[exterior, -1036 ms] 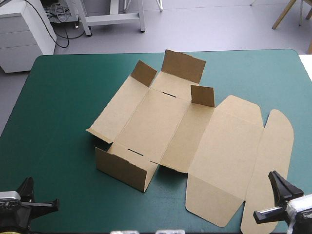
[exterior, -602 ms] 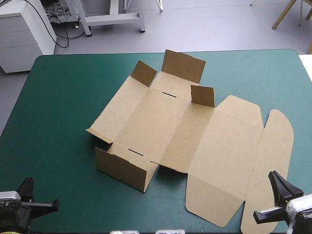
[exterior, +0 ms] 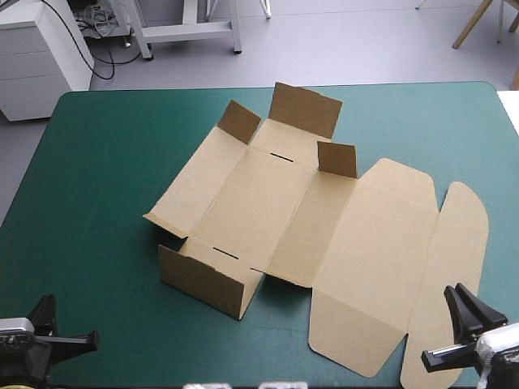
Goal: Fold the box
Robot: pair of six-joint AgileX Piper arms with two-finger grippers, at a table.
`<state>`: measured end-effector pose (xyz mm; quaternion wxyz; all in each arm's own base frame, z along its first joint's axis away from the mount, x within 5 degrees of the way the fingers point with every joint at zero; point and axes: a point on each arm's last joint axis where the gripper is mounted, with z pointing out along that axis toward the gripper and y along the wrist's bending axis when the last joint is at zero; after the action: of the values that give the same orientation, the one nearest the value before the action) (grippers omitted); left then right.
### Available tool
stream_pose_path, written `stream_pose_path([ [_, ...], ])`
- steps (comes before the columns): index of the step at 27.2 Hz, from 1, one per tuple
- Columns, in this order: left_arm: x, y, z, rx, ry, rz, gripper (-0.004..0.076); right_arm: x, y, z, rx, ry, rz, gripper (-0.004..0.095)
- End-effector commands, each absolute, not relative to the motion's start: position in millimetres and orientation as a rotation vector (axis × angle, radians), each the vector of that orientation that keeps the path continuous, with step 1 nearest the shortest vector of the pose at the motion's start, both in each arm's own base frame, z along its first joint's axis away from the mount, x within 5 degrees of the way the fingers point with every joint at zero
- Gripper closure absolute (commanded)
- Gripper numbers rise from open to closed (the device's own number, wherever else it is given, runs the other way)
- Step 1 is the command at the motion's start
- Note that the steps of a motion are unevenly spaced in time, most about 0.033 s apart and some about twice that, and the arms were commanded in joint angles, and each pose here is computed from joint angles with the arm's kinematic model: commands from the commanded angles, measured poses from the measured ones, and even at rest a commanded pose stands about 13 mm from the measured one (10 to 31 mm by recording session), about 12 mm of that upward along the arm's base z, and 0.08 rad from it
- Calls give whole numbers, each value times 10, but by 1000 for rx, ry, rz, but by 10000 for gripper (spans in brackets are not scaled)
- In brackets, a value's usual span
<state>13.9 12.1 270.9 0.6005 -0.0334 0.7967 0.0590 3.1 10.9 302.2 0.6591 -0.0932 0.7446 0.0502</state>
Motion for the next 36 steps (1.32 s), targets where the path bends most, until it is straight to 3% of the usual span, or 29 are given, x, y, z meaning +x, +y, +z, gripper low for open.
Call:
stream_pose_path([
  [1,106,112,2844,-63,1733,120,734,-41,98,3167,-189,1567,107,509],
  [3,106,112,2844,-63,1733,120,734,-41,98,3167,-189,1567,107,305],
  [4,106,112,2844,-63,1733,120,734,-41,98,3167,-189,1567,107,140],
  [6,106,112,2844,-63,1733,120,734,-41,98,3167,-189,1567,107,-12],
  [13,106,112,2844,-63,1733,120,734,26,111,3173,-206,1613,107,-20],
  [18,106,112,2844,-63,1733,120,734,325,151,3365,-294,1725,71,-20],
  [27,106,112,2844,-63,1733,120,734,1304,246,3908,-420,1941,42,30],
  [36,106,112,2844,-63,1733,120,734,2361,517,4013,-614,2096,65,52],
])
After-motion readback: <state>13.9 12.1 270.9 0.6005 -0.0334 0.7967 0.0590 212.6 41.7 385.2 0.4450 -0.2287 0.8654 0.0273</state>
